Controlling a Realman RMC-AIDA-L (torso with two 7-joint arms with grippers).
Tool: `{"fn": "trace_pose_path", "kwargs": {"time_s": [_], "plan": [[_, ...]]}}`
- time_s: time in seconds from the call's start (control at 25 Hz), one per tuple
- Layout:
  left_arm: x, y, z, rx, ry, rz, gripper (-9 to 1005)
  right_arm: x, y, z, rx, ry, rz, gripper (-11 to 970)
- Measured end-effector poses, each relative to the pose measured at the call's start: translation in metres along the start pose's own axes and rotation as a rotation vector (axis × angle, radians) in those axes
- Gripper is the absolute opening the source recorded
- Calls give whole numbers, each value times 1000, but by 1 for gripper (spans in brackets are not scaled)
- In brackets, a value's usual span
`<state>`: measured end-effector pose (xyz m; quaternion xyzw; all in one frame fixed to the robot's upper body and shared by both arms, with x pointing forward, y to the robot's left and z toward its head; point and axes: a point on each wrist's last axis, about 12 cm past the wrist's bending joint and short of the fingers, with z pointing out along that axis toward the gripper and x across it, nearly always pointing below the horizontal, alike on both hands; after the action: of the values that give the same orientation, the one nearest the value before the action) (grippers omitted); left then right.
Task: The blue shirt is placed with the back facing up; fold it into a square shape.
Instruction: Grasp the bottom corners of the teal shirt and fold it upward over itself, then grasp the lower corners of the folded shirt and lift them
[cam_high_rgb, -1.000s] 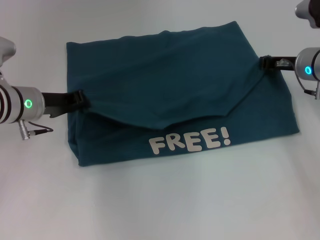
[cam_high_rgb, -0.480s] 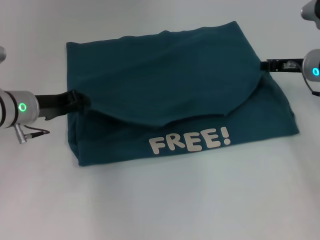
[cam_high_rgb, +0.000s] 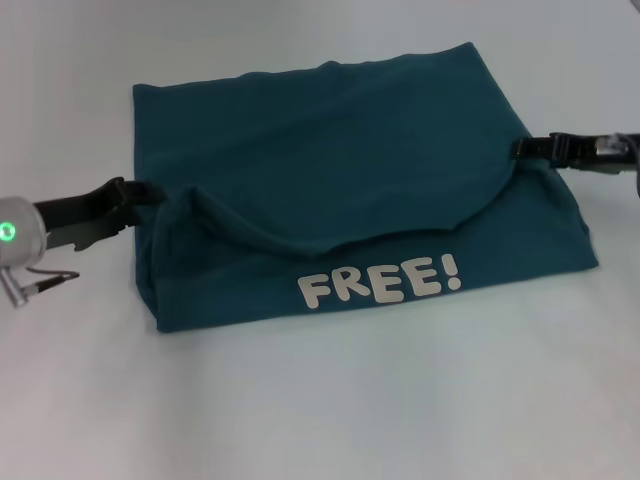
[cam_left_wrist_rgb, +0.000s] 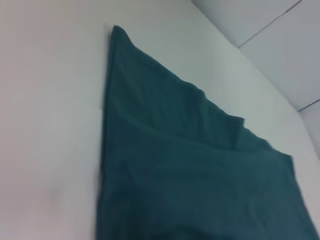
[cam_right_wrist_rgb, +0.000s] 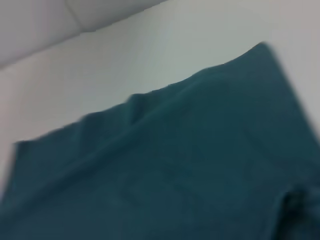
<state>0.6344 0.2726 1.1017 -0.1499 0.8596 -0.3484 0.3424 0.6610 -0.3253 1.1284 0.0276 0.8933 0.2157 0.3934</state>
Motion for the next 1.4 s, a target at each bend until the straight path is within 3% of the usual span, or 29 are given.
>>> {"fn": "trace_pose_path", "kwargs": {"time_s": [0.28, 0.52, 0.72, 1.0, 1.4], "plan": [[14, 15, -20, 74, 23, -73, 472, 37, -12, -31, -240, -33, 136, 740], [33, 28, -36, 158, 35, -132, 472, 67, -20, -48, -342, 5, 183, 709], [48, 35, -43, 193, 59, -121, 473, 83, -21, -60, -419, -4, 192, 700], [65, 51, -47, 178, 91, -136, 471, 90, -20, -63, -449, 12, 185, 701], [66, 51, -46, 179, 92, -87, 469, 90, -20, -62, -451, 23, 195, 702]]}}
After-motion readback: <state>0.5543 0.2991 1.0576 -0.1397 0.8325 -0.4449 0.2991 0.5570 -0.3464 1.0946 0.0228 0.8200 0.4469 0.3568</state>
